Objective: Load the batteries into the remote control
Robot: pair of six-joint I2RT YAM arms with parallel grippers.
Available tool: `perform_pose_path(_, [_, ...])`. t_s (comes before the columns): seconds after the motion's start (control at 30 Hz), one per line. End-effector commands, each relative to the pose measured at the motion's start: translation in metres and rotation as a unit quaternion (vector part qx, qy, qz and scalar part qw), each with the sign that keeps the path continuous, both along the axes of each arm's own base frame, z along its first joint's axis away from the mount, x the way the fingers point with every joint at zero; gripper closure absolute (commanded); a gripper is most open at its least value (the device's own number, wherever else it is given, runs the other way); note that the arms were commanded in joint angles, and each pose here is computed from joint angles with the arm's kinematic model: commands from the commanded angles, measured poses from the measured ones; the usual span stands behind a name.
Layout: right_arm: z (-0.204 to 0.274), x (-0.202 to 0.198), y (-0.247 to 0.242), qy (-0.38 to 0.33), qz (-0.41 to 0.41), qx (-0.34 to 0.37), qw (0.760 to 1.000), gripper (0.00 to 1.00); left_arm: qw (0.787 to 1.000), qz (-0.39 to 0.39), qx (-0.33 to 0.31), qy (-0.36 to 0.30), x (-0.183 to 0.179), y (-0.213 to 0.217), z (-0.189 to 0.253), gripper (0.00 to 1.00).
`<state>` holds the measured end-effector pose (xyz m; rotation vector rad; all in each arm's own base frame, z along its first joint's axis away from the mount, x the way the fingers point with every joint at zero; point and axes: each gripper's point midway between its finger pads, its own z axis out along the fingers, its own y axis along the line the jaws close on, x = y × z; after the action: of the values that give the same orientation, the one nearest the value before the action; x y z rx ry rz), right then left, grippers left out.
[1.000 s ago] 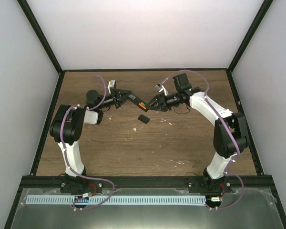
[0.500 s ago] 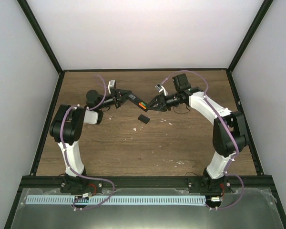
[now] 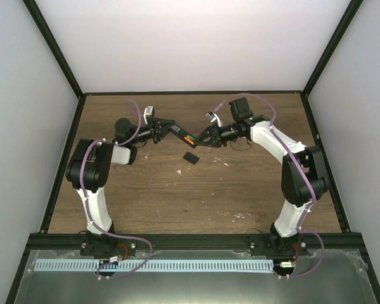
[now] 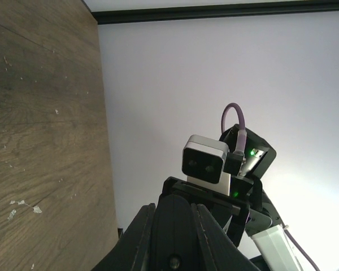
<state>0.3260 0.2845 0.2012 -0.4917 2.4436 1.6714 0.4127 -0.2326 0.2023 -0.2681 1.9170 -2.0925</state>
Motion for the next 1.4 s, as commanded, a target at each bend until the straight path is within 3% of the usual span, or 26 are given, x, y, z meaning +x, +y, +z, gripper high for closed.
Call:
perform_pose_path(0.0, [0.020,0.009,0.004,-0.025,0.009,0.023,0.999,0.80,0.999,-0.005,0.003,-0.033,-0.002,-0.006,0.014,1.00])
perform_pose_path(0.63, [0.025,0.010,0.006,-0.036,0.018,0.021,0.999,0.79,0.999,0.009,0.017,-0.028,0.007,-0.005,0.006,1.00])
perform_pose_path(1.07, [0.035,0.006,0.004,-0.049,0.021,0.024,0.998,0.67,0.999,0.035,0.036,-0.017,0.017,0.004,-0.010,1.00])
perform_pose_path(1.37, [0.046,0.004,0.005,-0.049,0.030,0.051,0.997,0.70,0.998,0.023,0.032,-0.038,0.012,0.005,-0.003,1.00])
